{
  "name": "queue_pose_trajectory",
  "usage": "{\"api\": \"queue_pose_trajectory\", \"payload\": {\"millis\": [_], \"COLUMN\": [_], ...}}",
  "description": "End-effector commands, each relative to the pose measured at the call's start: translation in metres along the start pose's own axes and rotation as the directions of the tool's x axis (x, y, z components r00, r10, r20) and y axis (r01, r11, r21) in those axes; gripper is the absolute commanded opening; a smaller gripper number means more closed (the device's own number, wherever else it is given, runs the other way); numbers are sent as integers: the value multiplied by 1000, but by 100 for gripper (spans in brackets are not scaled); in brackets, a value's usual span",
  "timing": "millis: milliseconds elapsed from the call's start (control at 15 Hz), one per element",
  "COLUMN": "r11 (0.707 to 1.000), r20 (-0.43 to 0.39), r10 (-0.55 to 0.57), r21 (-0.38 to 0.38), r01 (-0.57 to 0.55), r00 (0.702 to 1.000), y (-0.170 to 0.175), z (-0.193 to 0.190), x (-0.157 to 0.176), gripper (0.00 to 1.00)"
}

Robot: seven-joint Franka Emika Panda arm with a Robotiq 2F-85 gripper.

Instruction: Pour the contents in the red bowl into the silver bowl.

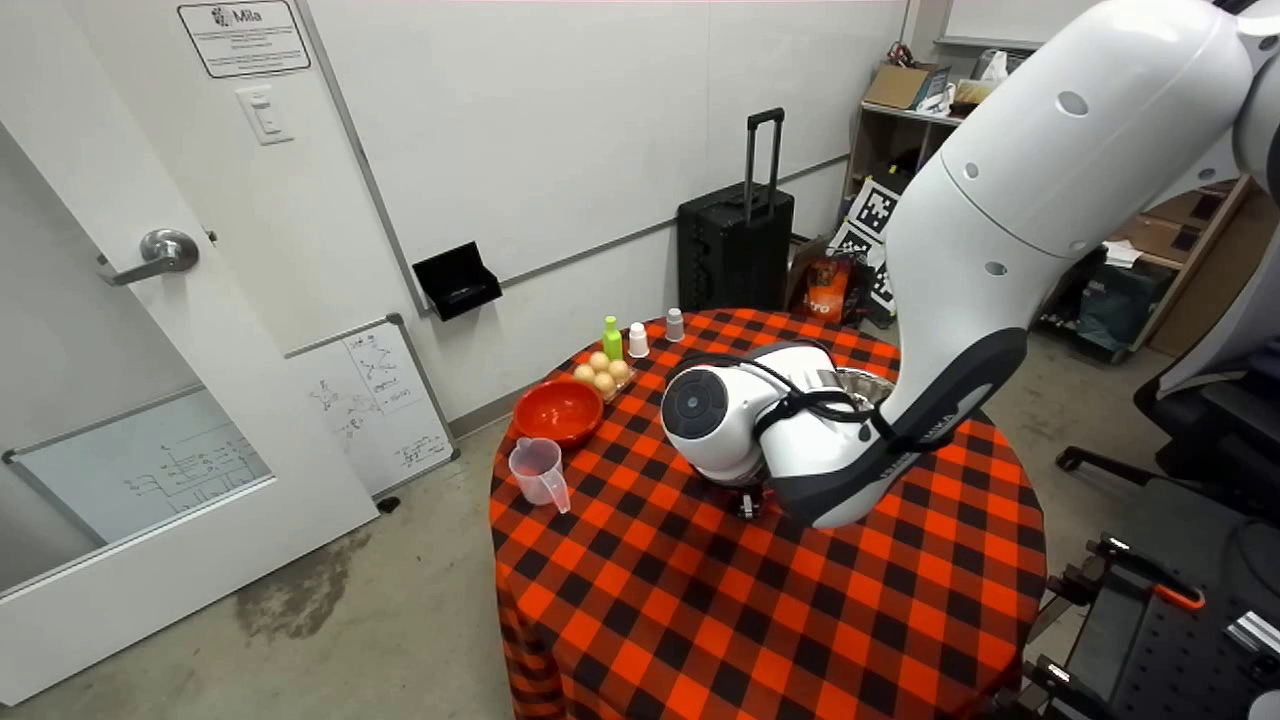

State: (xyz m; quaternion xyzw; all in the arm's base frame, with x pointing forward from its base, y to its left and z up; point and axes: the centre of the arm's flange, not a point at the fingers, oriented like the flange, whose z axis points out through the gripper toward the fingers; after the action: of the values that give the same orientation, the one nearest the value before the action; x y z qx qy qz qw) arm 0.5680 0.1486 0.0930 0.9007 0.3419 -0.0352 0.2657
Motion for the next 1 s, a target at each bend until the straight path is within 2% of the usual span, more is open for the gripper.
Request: {"api": "queue_pose_trajectory", "payload": {"millis": [0, 133, 267, 533, 667, 933], "r11": [999, 999, 999, 996, 985, 923], "r20": [-19, -21, -24, -34, -31, 58], "r10": [22, 31, 40, 82, 172, 358], "r21": [-27, -30, -30, -22, -6, 131], "r01": [-22, -32, -41, -82, -173, -363], "r00": [1000, 999, 999, 996, 985, 932], "y": [1, 2, 3, 6, 14, 54], "z": [-6, -7, -9, -15, -22, -46], "x": [-6, -6, -6, -7, -6, -13], "gripper": [79, 94, 100, 100, 100, 100]}}
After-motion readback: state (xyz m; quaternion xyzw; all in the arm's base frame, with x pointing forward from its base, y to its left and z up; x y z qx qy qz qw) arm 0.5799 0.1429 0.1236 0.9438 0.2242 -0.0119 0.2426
